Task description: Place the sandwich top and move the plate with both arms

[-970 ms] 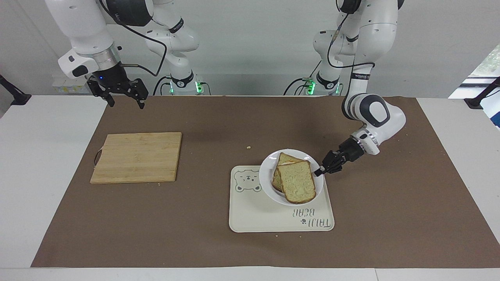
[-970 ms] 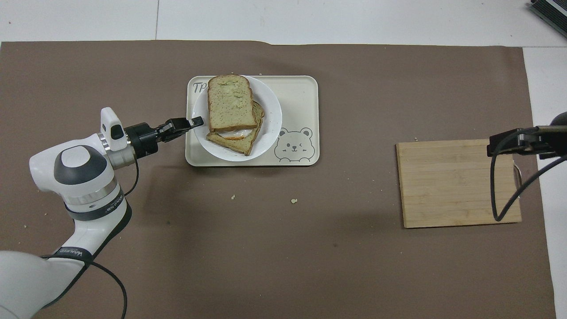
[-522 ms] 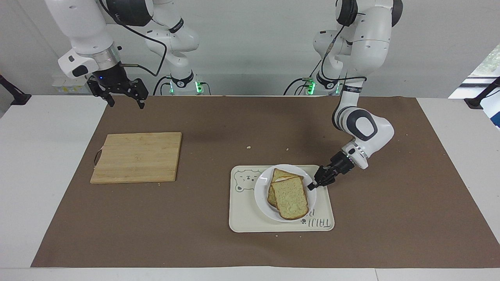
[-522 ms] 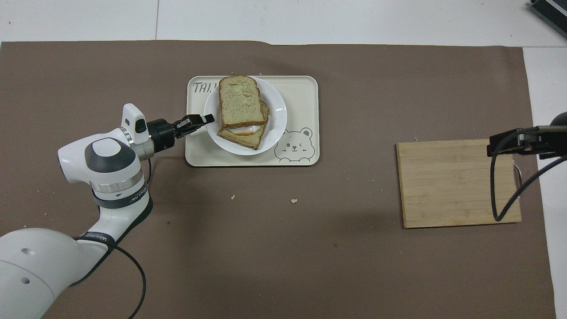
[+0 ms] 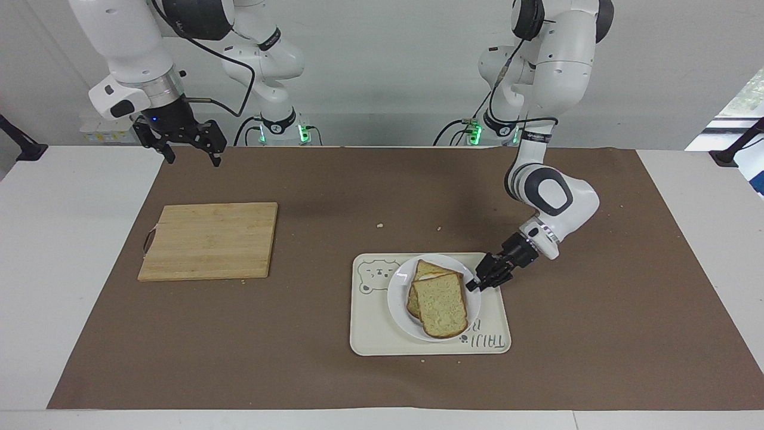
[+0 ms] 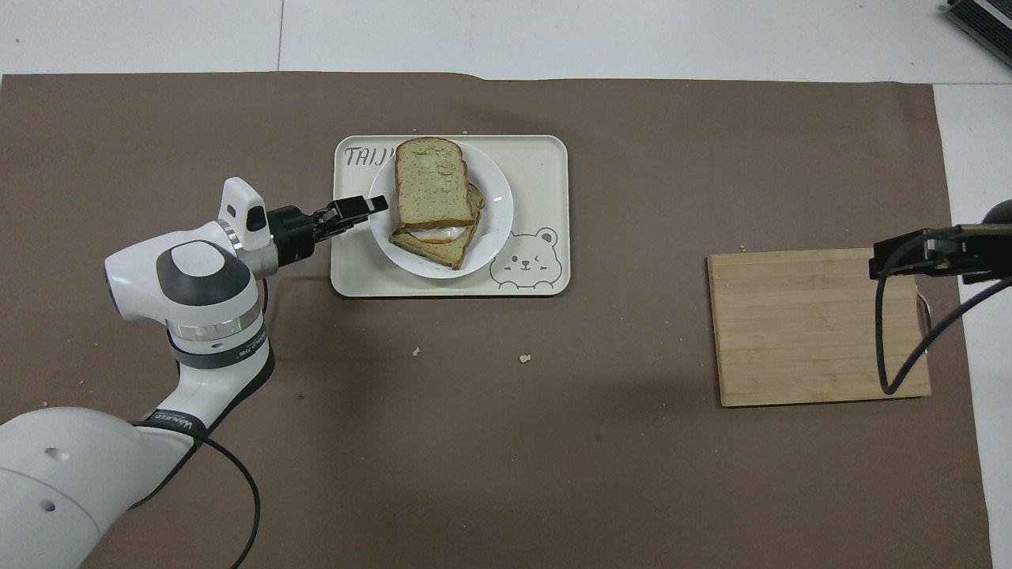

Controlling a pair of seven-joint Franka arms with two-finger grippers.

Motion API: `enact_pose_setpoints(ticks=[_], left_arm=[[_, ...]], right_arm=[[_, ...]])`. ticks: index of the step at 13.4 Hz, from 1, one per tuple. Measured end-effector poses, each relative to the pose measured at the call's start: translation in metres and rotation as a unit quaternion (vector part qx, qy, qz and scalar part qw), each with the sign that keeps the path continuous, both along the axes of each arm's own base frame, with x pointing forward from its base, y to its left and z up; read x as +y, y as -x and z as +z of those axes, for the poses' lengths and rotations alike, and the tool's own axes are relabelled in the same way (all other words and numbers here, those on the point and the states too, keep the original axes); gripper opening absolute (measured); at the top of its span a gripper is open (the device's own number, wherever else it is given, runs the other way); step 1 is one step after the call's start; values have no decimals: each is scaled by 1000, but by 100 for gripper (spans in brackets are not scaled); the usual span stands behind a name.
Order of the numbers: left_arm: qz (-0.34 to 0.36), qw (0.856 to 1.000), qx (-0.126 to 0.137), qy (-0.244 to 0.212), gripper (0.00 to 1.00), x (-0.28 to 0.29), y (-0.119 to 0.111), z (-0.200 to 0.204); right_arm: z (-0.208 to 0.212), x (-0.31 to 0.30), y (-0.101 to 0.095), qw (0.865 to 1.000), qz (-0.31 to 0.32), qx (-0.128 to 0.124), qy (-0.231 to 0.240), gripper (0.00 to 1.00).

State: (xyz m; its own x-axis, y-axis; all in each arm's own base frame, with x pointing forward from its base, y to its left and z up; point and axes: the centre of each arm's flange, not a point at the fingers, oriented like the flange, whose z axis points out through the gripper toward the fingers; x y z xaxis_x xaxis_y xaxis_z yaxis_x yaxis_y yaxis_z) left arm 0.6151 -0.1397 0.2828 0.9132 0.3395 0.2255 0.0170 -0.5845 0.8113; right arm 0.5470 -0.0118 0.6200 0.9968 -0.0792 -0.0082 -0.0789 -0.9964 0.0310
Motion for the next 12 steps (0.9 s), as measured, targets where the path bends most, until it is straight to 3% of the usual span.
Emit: enact_pose_setpoints(ticks=[4, 7, 12], left_arm=[[9, 998, -32, -45, 100, 14, -6, 34], [5, 996, -48, -75, 100, 30, -13, 54], [-24, 982, -36, -184, 100, 45, -37, 106]], right_arm=[[0, 0, 0, 1000, 0, 0, 0, 100], [0, 0, 0, 1000, 0, 0, 0, 100], [0, 0, 0, 1000, 0, 0, 0, 100]])
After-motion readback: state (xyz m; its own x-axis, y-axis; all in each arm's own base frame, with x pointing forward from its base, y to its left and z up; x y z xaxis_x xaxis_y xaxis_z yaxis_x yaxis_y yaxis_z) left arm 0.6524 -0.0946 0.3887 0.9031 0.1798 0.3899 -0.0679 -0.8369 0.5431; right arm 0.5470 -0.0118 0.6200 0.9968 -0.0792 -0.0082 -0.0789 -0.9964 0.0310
